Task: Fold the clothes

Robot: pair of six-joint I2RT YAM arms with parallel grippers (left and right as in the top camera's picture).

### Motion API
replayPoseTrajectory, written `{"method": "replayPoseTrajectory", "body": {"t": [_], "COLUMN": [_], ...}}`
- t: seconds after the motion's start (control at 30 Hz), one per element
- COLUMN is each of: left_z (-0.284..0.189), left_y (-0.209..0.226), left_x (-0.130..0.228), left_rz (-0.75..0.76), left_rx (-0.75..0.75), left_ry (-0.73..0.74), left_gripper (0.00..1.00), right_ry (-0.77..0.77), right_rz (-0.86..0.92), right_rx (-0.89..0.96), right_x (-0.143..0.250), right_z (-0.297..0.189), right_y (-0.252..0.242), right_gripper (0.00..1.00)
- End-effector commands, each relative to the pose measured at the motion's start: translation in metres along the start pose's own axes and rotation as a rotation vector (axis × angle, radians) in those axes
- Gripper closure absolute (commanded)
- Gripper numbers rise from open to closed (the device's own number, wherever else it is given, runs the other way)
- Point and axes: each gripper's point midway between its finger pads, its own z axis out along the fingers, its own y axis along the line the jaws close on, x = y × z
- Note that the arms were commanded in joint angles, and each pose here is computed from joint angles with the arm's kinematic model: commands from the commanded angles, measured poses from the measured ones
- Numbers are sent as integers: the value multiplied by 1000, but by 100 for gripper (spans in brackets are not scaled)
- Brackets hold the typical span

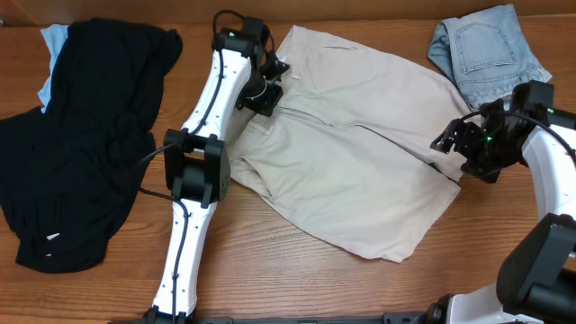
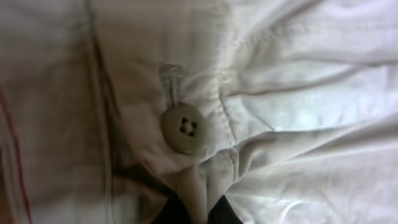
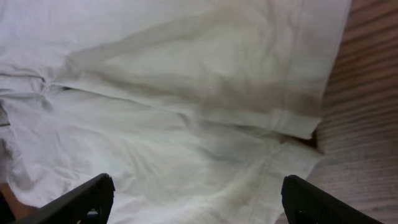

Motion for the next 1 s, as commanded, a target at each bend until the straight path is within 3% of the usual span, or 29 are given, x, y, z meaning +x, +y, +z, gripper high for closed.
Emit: {"method": "replayPoseTrajectory", "body": {"t": [0.0,0.27,0.4,0.57,0.77,0.9,0.97], "left_z": [-66,-73,-75,-63,-51,-52,-53], "left_y": [55,107,100,91,117,130,136], "left_x": [14,85,95,105,138,141,143], "left_rz": [-257,-492,-524,-501,-552,-594,-611], "left_rx": [-161,-147,-69,-98,-253,-251,-254], "left_ry": [-51,113,145,222,342,319,309], "left_gripper": [96,96,96,95,87,83,75], "right_ry": [-22,35,71,96,150,222,263], "right_rz": [-79,-122,-125,-157,-150,-126,-123], "right_rx": [-12,-23,-21,-23,-1,31,48], "right_x": [-3,3,10,18,34,57,71], "right_z": [1,46,71,90,92,98,103], "right_y": [24,61,75,91,87,73,68], "right_gripper": [10,10,10,10,10,10,11]}}
